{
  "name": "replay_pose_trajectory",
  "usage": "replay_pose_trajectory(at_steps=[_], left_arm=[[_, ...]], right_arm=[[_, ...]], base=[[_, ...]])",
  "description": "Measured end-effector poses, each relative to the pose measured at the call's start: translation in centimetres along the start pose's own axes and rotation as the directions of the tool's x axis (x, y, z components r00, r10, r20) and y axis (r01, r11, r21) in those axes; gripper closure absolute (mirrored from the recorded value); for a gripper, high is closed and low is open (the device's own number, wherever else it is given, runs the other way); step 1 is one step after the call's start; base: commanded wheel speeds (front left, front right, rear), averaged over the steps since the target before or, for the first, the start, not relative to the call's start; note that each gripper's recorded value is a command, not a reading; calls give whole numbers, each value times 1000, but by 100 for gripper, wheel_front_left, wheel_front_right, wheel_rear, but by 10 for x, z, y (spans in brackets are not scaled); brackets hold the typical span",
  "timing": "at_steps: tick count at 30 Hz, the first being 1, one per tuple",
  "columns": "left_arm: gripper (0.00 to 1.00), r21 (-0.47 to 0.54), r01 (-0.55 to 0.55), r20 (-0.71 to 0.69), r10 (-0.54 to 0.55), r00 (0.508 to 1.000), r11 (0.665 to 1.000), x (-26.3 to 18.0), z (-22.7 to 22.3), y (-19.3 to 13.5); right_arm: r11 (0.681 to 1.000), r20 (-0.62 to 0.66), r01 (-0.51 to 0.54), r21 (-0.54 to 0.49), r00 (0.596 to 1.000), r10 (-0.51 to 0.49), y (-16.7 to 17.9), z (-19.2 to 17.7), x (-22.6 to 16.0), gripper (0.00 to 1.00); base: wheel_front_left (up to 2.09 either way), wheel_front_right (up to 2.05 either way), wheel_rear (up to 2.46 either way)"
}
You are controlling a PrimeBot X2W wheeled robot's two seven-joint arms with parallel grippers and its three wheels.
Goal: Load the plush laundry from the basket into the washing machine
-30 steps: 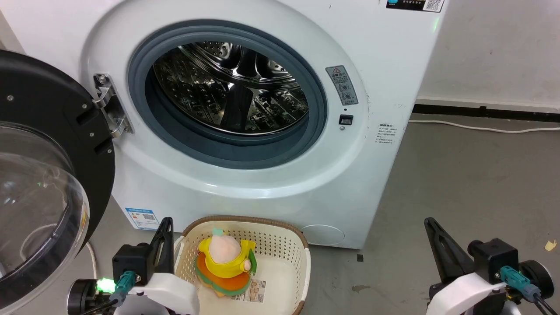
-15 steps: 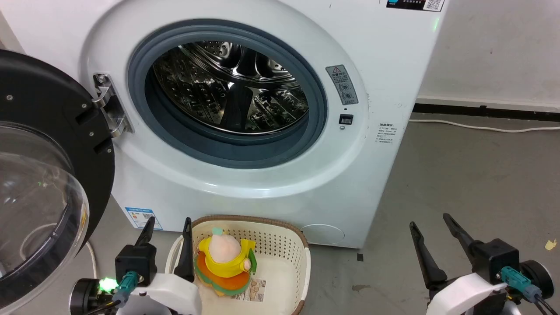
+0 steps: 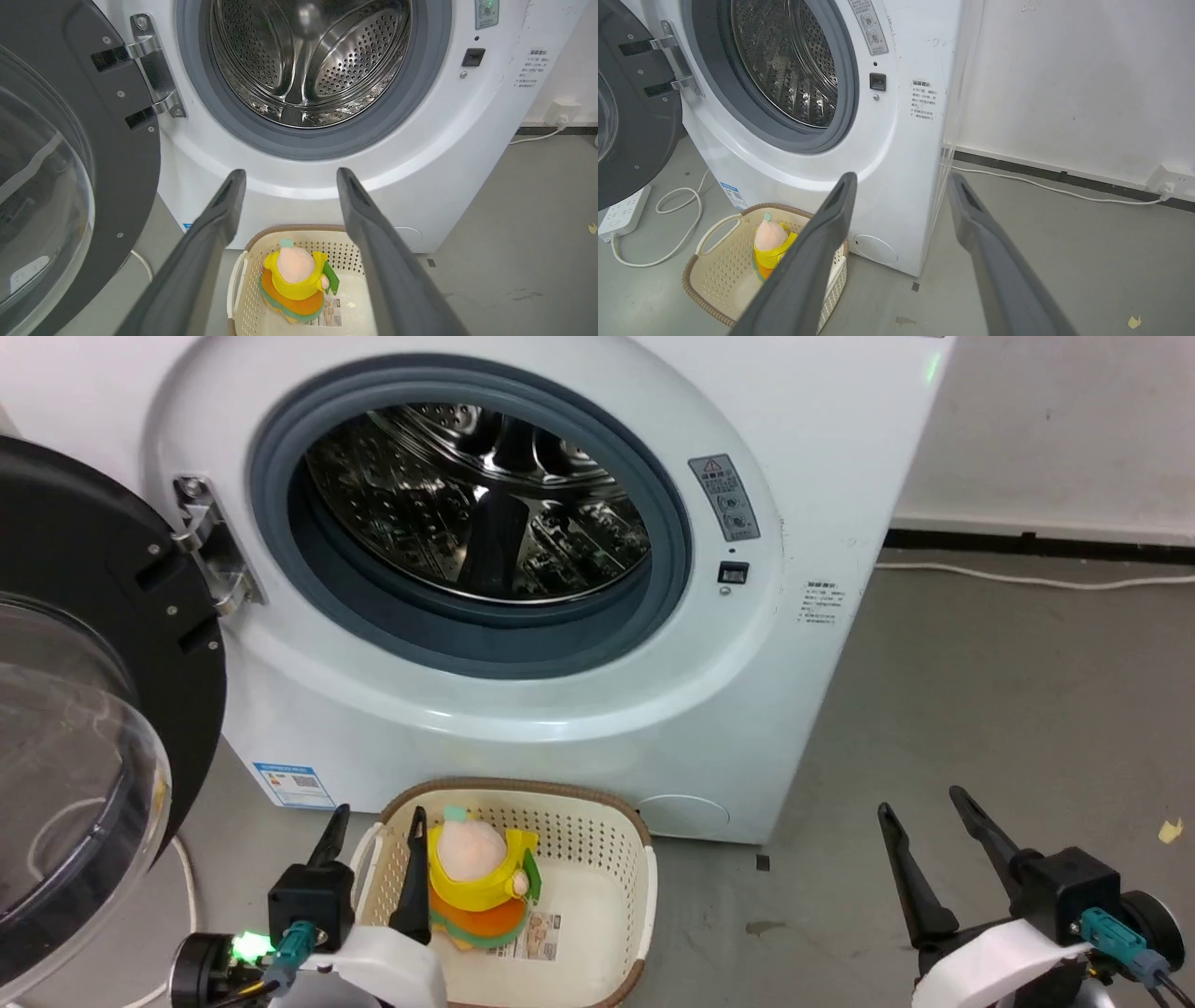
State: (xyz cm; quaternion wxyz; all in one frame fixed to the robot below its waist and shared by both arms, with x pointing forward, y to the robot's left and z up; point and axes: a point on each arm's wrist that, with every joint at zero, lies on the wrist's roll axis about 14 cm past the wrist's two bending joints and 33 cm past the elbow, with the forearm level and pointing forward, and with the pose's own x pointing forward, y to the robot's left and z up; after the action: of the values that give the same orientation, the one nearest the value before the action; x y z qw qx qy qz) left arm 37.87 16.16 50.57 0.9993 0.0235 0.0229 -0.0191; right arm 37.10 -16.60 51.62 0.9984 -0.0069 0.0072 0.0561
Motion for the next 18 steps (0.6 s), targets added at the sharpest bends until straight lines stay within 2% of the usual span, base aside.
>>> replay_pose_trajectory(at_steps=[18], left_arm=[[0, -25, 72, -139, -75, 987, 997, 34, -48, -26]], right_arm=[[999, -51, 30, 38, 998, -28, -10, -25, 10, 0]], base=[[0, 0, 0]])
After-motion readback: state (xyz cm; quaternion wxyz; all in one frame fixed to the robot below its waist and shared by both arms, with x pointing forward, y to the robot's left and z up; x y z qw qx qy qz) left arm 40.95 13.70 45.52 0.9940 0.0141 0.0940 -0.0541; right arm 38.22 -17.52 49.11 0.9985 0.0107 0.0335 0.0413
